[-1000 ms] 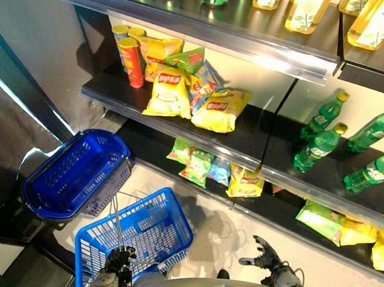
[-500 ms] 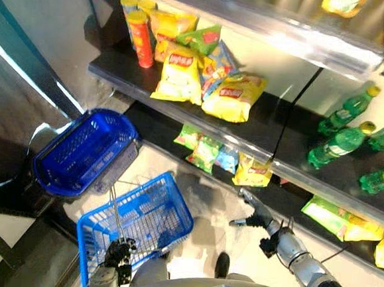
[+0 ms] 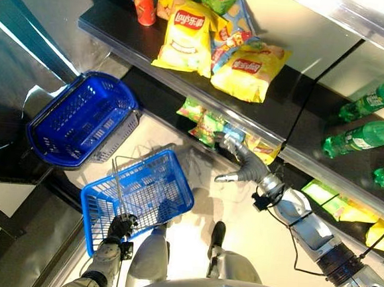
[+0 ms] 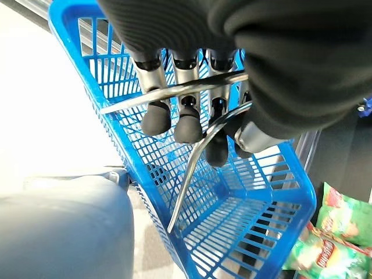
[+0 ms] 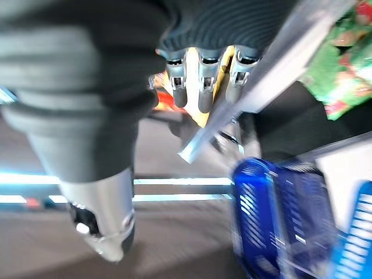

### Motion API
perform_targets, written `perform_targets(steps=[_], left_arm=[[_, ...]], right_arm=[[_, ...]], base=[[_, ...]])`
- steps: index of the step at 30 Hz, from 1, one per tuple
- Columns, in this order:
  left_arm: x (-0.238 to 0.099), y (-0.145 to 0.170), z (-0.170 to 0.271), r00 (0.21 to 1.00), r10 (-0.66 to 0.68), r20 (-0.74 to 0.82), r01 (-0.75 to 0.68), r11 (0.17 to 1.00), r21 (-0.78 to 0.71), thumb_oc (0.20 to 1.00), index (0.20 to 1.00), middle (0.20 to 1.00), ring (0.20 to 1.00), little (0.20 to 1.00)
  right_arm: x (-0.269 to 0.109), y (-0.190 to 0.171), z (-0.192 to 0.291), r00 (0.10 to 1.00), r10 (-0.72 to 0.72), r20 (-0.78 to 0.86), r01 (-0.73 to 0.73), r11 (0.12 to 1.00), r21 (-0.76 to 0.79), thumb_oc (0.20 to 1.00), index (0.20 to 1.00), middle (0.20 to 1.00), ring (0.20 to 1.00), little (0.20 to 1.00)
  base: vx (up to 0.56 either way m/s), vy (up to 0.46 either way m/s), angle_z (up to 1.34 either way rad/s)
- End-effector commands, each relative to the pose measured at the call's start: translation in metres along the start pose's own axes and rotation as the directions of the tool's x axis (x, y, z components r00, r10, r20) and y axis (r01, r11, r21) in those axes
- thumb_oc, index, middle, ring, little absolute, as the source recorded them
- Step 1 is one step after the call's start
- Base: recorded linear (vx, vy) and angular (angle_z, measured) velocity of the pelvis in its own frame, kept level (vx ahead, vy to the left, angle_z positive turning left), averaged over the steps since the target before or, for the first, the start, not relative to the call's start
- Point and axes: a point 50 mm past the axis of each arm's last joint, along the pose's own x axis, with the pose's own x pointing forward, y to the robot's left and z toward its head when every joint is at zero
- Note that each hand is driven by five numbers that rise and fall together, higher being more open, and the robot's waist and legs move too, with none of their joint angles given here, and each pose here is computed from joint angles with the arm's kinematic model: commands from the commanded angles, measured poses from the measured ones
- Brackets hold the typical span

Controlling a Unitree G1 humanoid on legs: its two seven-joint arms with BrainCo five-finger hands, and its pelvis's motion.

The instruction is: Pick up the snacks into the basket

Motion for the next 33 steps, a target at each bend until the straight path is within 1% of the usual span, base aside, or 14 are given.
perform_targets(steps=[1, 6, 8, 9, 10, 14, 20, 22, 23, 25, 26, 27, 29, 33], left_arm=[[0.002, 0.007, 0.007, 0.997, 0.057, 0.042, -0.057, 0.998, -0.017, 0.200, 0.200, 0.200, 0.200, 0.200], [0.006, -0.001, 0.023, 0.993, 0.066, 0.102, -0.062, 0.997, -0.036, 0.200, 0.200, 0.200, 0.200, 0.200], [0.006, -0.003, 0.027, 0.991, 0.072, 0.113, -0.068, 0.997, -0.038, 0.200, 0.200, 0.200, 0.200, 0.200], [0.006, -0.003, 0.027, 0.991, 0.072, 0.113, -0.068, 0.997, -0.038, 0.200, 0.200, 0.200, 0.200, 0.200], [0.006, -0.004, 0.029, 0.990, 0.075, 0.122, -0.070, 0.997, -0.040, 0.200, 0.200, 0.200, 0.200, 0.200], [0.007, -0.006, 0.032, 0.988, 0.089, 0.124, -0.085, 0.996, -0.038, 0.200, 0.200, 0.200, 0.200, 0.200], [0.009, -0.005, 0.037, 0.986, 0.098, 0.134, -0.094, 0.995, -0.034, 0.200, 0.200, 0.200, 0.200, 0.200], [0.009, -0.005, 0.039, 0.985, 0.103, 0.141, -0.100, 0.995, -0.030, 0.200, 0.200, 0.200, 0.200, 0.200], [0.009, -0.005, 0.039, 0.985, 0.103, 0.141, -0.100, 0.995, -0.030, 0.200, 0.200, 0.200, 0.200, 0.200], [0.010, -0.006, 0.043, 0.982, 0.111, 0.153, -0.108, 0.994, -0.031, 0.200, 0.200, 0.200, 0.200, 0.200], [0.011, -0.006, 0.043, 0.982, 0.112, 0.154, -0.108, 0.994, -0.031, 0.200, 0.200, 0.200, 0.200, 0.200], [0.011, -0.008, 0.048, 0.979, 0.112, 0.168, -0.109, 0.994, -0.027, 0.200, 0.200, 0.200, 0.200, 0.200], [0.012, -0.011, 0.054, 0.975, 0.111, 0.191, -0.109, 0.994, -0.025, 0.200, 0.200, 0.200, 0.200, 0.200], [0.013, -0.017, 0.067, 0.964, 0.107, 0.245, -0.105, 0.994, -0.022, 0.200, 0.200, 0.200, 0.200, 0.200]], right_arm=[[0.011, 0.002, 0.041, 0.964, -0.117, 0.239, 0.097, 0.991, 0.096, 1.000, 1.000, 1.000, 1.000, 1.000], [0.044, 0.001, 0.065, 0.891, -0.289, 0.349, 0.228, 0.952, 0.206, 1.000, 1.000, 1.000, 1.000, 1.000], [0.055, 0.001, 0.074, 0.866, -0.322, 0.383, 0.260, 0.943, 0.206, 1.000, 1.000, 1.000, 1.000, 1.000], [0.055, 0.001, 0.074, 0.866, -0.322, 0.383, 0.260, 0.943, 0.206, 1.000, 1.000, 1.000, 1.000, 1.000], [0.068, -0.002, 0.081, 0.835, -0.386, 0.393, 0.310, 0.919, 0.245, 1.000, 1.000, 1.000, 1.000, 1.000], [0.089, -0.005, 0.094, 0.773, -0.504, 0.386, 0.393, 0.857, 0.333, 1.000, 1.000, 1.000, 1.000, 1.000], [0.110, -0.017, 0.114, 0.710, -0.580, 0.399, 0.433, 0.807, 0.403, 1.000, 1.000, 1.000, 1.000, 1.000], [0.118, -0.027, 0.124, 0.660, -0.637, 0.399, 0.485, 0.767, 0.421, 1.000, 1.000, 1.000, 1.000, 1.000], [0.118, -0.027, 0.124, 0.660, -0.637, 0.399, 0.485, 0.767, 0.421, 1.000, 1.000, 1.000, 1.000, 1.000], [0.126, -0.037, 0.132, 0.596, -0.705, 0.384, 0.561, 0.708, 0.429, 1.000, 1.000, 1.000, 1.000, 1.000], [0.126, -0.037, 0.132, 0.596, -0.705, 0.384, 0.561, 0.708, 0.430, 1.000, 1.000, 1.000, 1.000, 1.000], [0.130, -0.046, 0.134, 0.538, -0.758, 0.369, 0.639, 0.652, 0.408, 1.000, 1.000, 1.000, 1.000, 1.000], [0.135, -0.058, 0.136, 0.474, -0.809, 0.347, 0.719, 0.583, 0.379, 1.000, 1.000, 1.000, 1.000, 1.000], [0.137, -0.079, 0.144, 0.333, -0.883, 0.331, 0.822, 0.444, 0.357, 1.000, 1.000, 1.000, 1.000, 1.000]], base=[[-0.04, 0.004, -0.02], [-0.04, 0.004, 0.02], [-0.03, 0.005, 0.06], [-0.03, 0.003, 0.12], [-0.02, 0.008, 0.10], [-0.03, 0.013, 0.13], [-0.02, 0.009, 0.12], [0.00, 0.012, 0.17], [-0.01, 0.025, 0.11], [-0.01, 0.030, 0.06], [0.00, 0.000, 0.00], [0.00, 0.000, 0.00], [-0.01, 0.026, 0.05], [-0.01, 0.025, 0.03]])
